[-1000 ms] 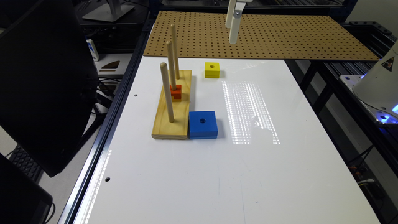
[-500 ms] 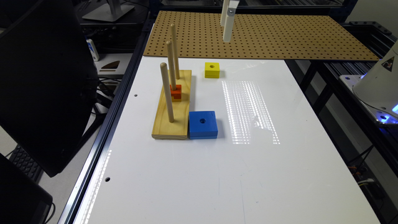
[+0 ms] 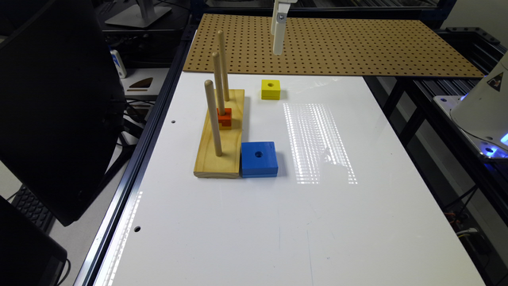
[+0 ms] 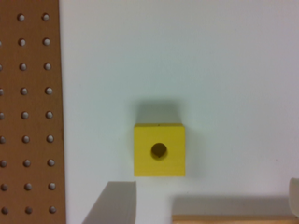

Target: Pick up yellow block.

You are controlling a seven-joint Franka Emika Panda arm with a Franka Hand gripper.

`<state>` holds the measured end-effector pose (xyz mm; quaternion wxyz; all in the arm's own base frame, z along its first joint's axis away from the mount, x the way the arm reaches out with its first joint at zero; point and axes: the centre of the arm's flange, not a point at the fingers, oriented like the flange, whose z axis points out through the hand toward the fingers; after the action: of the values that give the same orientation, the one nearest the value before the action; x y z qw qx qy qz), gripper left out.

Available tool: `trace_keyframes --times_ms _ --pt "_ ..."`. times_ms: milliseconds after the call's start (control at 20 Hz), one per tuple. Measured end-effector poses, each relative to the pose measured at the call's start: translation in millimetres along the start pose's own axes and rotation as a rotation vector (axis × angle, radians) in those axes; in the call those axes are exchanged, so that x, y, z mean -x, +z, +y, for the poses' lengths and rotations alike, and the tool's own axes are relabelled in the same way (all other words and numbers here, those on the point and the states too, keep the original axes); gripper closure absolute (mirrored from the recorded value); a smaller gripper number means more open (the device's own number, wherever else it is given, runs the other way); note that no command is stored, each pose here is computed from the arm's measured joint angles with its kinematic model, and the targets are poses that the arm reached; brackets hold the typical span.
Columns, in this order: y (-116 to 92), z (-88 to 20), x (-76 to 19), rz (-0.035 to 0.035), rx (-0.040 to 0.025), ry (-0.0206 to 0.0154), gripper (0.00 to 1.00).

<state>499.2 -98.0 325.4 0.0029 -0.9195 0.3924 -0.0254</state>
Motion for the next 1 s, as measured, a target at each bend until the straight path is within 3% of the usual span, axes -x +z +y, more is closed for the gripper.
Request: trace_keyframes --times_ms 300,900,1000 --pt "0.1 20.4 -13.6 0.0015 0.0029 -0.0017 0.00" --pt "0.2 20.4 -13.6 0.0012 0.0030 -0.0039 0.00" --pt "2.5 20.6 -13.3 -0.0027 0.0054 -0.0039 0.00"
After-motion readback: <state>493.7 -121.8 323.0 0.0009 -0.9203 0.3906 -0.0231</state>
